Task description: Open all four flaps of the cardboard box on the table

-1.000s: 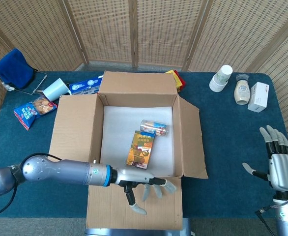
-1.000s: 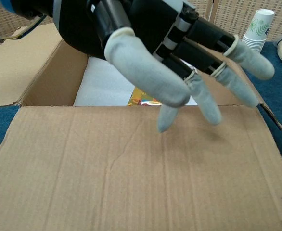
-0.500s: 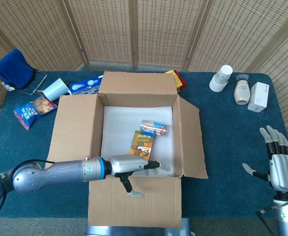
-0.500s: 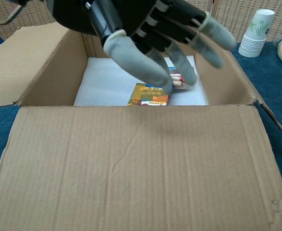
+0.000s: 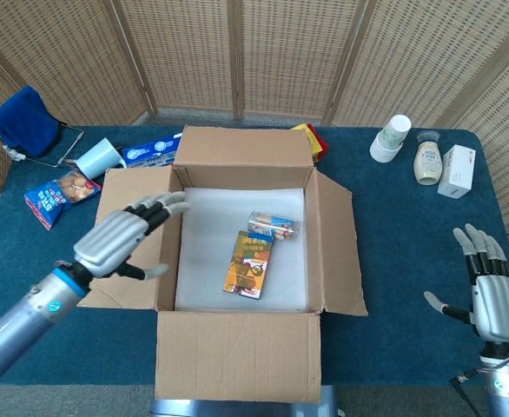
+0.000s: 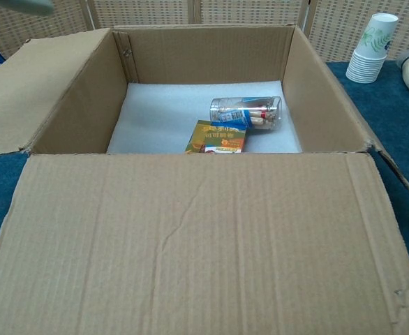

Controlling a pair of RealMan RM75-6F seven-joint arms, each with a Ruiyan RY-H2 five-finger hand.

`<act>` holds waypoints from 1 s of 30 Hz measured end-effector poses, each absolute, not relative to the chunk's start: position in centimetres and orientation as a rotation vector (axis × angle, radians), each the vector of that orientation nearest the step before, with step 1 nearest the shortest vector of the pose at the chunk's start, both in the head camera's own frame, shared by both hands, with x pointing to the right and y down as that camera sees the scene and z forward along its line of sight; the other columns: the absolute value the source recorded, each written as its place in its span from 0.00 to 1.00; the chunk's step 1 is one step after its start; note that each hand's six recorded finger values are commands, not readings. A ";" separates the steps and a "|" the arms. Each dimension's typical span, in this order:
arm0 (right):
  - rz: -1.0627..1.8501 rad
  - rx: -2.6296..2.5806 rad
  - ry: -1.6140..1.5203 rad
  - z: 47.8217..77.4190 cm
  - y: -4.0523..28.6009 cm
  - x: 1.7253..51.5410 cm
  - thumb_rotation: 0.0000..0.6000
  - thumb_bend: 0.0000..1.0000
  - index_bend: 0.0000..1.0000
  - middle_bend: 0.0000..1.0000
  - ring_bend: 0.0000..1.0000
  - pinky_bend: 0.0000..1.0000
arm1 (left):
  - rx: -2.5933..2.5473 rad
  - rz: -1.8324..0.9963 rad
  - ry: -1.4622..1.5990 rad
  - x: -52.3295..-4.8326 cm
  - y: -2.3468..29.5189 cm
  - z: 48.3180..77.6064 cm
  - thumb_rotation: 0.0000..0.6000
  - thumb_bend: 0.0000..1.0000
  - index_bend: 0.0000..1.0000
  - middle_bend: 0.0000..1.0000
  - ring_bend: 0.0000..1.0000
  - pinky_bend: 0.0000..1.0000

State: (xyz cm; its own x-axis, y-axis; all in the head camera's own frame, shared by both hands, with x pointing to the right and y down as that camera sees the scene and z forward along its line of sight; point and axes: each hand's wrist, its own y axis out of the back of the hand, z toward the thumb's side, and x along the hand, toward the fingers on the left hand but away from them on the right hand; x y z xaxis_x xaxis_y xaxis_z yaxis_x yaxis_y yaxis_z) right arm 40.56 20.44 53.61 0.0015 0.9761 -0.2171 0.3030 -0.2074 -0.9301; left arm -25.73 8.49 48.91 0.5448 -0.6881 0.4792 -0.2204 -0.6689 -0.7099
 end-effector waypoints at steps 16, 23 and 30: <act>1.260 -1.581 -1.299 53.3 21.0 39.7 1.00 0.00 0.00 0.00 0.00 0.00 | -1.724 -1.273 0.990 -44.7 18.0 46.1 1.00 0.05 0.11 0.00 0.00 0.07; 1.323 -1.586 -1.285 53.0 21.5 39.6 1.00 0.00 0.00 0.00 0.00 0.00 | -1.644 -1.404 1.069 -50.6 24.5 47.2 1.00 0.05 0.11 0.00 0.00 0.05; 1.453 -1.571 -1.243 52.9 22.1 40.0 1.00 0.00 0.00 0.00 0.00 0.00 | -1.527 -1.398 1.181 -51.0 26.5 47.9 1.00 0.05 0.10 0.00 0.00 0.02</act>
